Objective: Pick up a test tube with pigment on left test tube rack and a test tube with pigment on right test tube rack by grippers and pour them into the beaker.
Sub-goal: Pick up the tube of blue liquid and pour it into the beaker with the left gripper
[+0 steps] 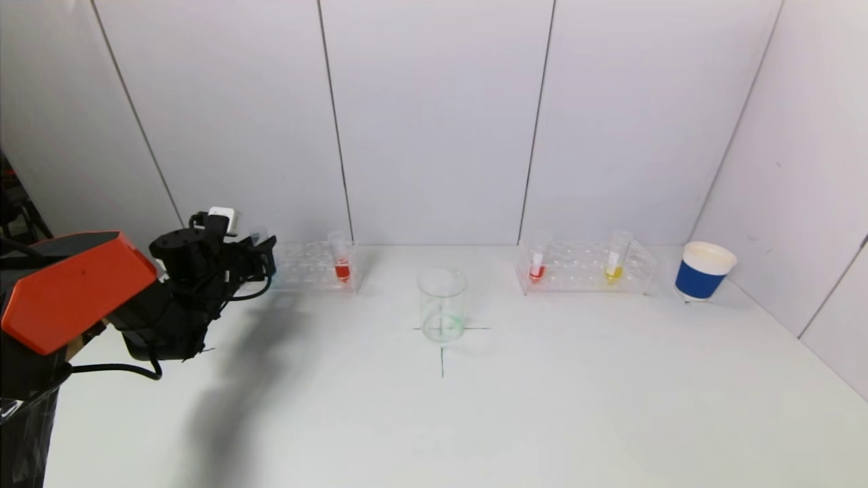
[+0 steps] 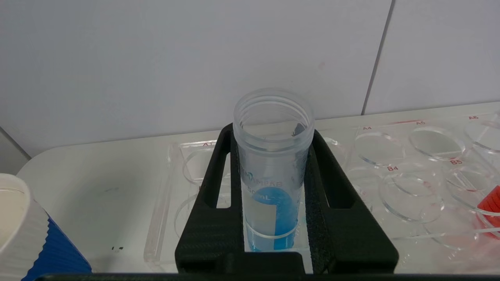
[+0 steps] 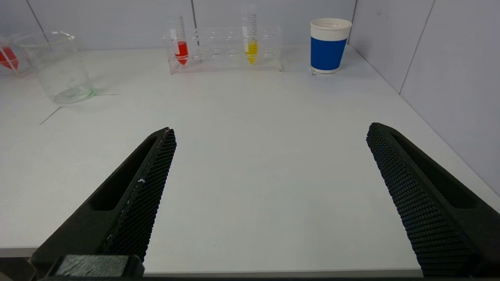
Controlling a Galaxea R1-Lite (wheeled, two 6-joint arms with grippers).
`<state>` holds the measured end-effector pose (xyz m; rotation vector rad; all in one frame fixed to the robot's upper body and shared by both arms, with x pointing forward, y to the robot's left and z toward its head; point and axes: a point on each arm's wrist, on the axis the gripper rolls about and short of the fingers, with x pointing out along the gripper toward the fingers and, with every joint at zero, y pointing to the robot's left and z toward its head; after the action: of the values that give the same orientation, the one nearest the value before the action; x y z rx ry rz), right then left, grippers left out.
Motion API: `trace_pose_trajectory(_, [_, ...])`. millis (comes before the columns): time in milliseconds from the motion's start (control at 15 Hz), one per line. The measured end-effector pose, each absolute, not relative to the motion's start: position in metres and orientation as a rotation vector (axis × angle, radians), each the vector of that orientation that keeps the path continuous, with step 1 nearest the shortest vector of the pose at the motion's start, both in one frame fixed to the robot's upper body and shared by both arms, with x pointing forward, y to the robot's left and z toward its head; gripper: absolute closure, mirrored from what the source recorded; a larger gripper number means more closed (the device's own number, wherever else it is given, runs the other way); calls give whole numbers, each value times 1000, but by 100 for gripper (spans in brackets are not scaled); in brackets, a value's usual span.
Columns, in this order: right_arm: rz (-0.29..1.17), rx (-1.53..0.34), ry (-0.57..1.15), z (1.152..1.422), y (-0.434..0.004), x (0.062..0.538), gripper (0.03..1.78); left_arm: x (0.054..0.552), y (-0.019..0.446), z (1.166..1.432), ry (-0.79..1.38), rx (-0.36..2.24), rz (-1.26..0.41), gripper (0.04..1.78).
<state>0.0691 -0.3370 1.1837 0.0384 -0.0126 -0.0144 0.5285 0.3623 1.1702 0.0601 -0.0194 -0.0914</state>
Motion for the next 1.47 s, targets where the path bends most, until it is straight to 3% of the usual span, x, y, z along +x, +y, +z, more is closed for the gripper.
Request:
trace_pose_trajectory(267, [-15, 38, -13, 1184, -337, 69, 4, 525, 362, 1193, -15, 60, -91, 136])
trace_pose_trajectory(600, [-15, 38, -13, 1184, -337, 69, 4, 513, 361, 1244, -35, 62, -91, 136])
trace_pose_trajectory(1000, [-15, 38, -13, 1184, -337, 69, 4, 488, 350, 1332, -73, 65, -105, 136])
trace_pose_trajectory(1467, [-15, 39, -13, 1184, -337, 69, 4, 453, 296, 1427, -113, 105, -260, 136])
